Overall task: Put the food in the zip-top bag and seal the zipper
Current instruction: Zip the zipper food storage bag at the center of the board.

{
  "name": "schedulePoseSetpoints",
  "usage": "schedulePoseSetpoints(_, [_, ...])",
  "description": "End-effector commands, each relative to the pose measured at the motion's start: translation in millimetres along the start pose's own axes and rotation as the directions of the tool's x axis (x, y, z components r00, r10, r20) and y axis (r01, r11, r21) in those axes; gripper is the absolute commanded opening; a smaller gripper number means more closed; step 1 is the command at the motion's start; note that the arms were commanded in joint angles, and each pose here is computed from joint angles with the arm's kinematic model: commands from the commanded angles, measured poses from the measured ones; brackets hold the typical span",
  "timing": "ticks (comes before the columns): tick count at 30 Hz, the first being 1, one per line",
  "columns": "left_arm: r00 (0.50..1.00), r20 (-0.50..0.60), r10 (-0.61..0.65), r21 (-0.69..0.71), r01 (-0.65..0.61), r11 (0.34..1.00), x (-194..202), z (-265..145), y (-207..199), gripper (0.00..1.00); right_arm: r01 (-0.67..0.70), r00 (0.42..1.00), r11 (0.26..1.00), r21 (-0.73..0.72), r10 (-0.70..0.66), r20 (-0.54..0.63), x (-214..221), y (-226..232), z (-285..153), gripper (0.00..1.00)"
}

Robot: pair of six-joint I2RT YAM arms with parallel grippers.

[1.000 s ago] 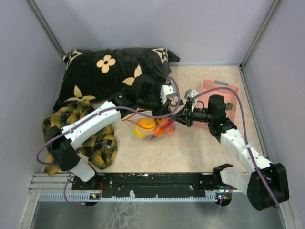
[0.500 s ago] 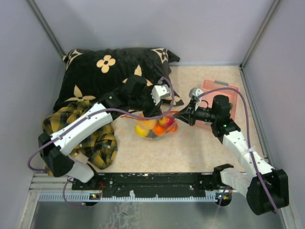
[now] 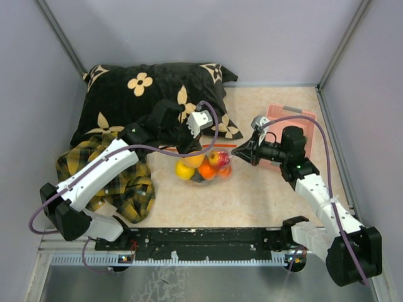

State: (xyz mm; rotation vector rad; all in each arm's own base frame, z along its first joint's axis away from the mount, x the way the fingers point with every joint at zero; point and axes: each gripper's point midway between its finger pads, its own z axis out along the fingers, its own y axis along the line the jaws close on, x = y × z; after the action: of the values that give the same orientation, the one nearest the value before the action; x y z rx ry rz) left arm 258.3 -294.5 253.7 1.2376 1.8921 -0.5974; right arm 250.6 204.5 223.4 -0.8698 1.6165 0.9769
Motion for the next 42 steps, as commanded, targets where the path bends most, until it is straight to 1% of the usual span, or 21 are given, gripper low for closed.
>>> schedulePoseSetpoints(1, [1.000,0.007,0.014,-0.007,-0.014,1.000,-0.5,-3.2,6.2,0.00,0.086,0.994,0.995,0.043,-0.089,0.065,-38.3,-0.8,-10.5,0.10])
schedulePoseSetpoints(4, [1.000,0.008,0.008,0.023,-0.008,1.000,1.6,0.2,0.7,0.00,0.131,0.989,0.991,0.008,-0.131,0.075,-46.9,11.2,-14.1,0.32])
schedulePoseSetpoints(6, [1.000,0.020,0.006,0.045,-0.007,0.999,0.1,0.5,-3.8,0.00,0.178,0.981,0.984,-0.016,-0.176,0.082,-52.0,21.4,-13.0,0.51])
schedulePoseSetpoints(8, [1.000,0.028,0.006,0.059,-0.007,0.998,-1.7,0.5,-6.3,0.00,0.237,0.969,0.970,-0.044,-0.233,0.088,-55.9,31.9,-9.6,0.57])
schedulePoseSetpoints(12, [0.999,0.038,0.004,0.092,-0.008,0.996,-3.0,1.5,-12.8,0.00,0.322,0.945,0.941,-0.100,-0.315,0.087,-62.3,44.5,4.1,0.60])
schedulePoseSetpoints(19, [0.999,0.053,0.008,0.114,-0.014,0.993,-5.1,-0.3,-19.5,0.00,0.397,0.918,0.908,-0.134,-0.394,0.052,-70.6,35.9,22.2,0.60])
schedulePoseSetpoints(25, [0.998,0.063,0.008,0.125,-0.016,0.992,-7.1,-1.5,-21.6,0.00,0.431,0.895,0.862,-0.266,-0.445,0.007,-58.8,50.0,38.9,0.59])
schedulePoseSetpoints(32, [0.998,0.069,0.008,0.140,-0.018,0.990,-7.9,-1.5,-24.4,0.00,0.418,0.893,0.864,-0.280,-0.448,-0.050,-45.1,37.3,55.0,0.50])
schedulePoseSetpoints(34, [0.998,0.069,0.008,0.143,-0.017,0.990,-7.5,-1.6,-25.3,0.00,0.407,0.894,0.870,-0.278,-0.442,-0.076,-39.9,31.2,59.3,0.47])
schedulePoseSetpoints(36, [0.998,0.068,0.008,0.143,-0.018,0.990,-7.1,-1.6,-25.3,0.00,0.399,0.893,0.873,-0.280,-0.439,-0.096,-36.3,28.1,60.9,0.41])
schedulePoseSetpoints(39, [0.998,0.069,0.009,0.137,-0.018,0.990,-6.9,-2.7,-24.7,0.00,0.399,0.890,0.874,-0.277,-0.442,-0.111,-34.0,25.9,60.5,0.26])
schedulePoseSetpoints(42, [0.997,0.070,0.011,0.124,-0.020,0.992,-6.8,-5.3,-23.6,0.00,0.416,0.881,0.879,-0.232,-0.453,-0.137,-35.1,18.7,56.9,0.00])
